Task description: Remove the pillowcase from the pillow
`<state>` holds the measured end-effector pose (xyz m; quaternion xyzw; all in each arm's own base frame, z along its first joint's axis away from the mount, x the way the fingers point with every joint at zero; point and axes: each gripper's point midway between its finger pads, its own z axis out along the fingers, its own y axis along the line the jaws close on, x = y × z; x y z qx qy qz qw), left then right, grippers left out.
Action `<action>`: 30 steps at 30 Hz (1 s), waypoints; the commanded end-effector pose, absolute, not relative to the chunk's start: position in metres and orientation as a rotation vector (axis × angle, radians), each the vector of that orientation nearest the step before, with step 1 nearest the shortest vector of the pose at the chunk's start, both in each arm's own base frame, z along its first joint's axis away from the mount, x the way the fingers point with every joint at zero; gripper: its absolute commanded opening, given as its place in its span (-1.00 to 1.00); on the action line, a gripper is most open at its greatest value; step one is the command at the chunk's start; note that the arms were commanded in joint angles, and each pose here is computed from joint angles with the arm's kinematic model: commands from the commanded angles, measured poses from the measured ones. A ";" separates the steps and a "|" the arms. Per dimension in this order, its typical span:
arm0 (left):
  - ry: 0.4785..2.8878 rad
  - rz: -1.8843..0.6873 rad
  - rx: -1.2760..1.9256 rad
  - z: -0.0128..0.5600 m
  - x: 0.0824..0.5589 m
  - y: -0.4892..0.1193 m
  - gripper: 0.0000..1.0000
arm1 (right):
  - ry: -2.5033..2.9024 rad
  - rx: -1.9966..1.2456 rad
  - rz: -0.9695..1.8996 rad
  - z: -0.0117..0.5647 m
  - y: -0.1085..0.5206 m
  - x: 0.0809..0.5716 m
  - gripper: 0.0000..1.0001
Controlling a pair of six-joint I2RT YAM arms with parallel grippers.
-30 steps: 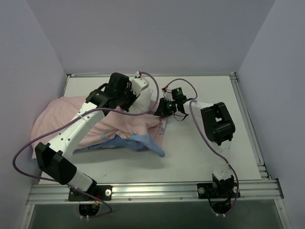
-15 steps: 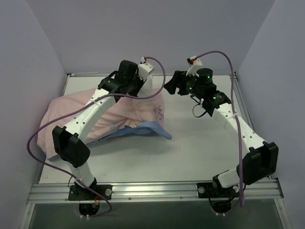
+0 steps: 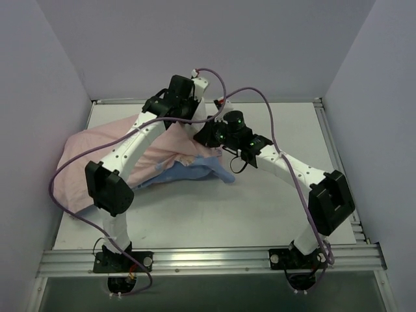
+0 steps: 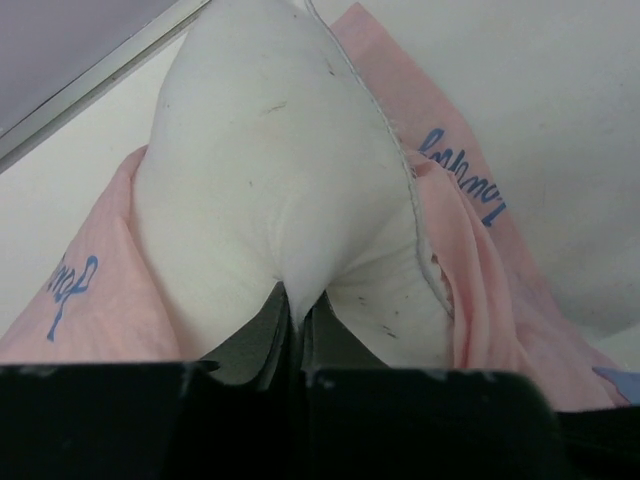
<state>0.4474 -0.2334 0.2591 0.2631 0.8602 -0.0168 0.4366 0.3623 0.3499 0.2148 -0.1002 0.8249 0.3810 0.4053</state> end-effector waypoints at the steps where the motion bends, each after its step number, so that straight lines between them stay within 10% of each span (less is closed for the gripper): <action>1: 1.906 0.082 0.386 0.344 0.508 -0.199 -0.95 | 2.114 -0.229 0.907 0.217 0.328 0.334 -0.89; 12: 1.831 0.130 0.232 0.389 0.546 -0.145 -0.95 | 2.345 -0.154 0.890 0.137 0.282 0.248 -1.00; 21: 1.845 -0.168 0.305 0.405 0.497 -0.172 -0.95 | 2.263 -0.255 1.062 0.131 0.287 0.275 -0.97; 26: 1.853 -0.176 0.395 0.398 0.476 -0.186 -0.95 | 2.123 -0.352 0.846 0.196 0.245 0.308 0.99; 30: 1.880 -0.211 0.441 0.382 0.464 -0.195 -0.95 | 1.860 -0.380 0.825 0.285 0.235 0.310 0.99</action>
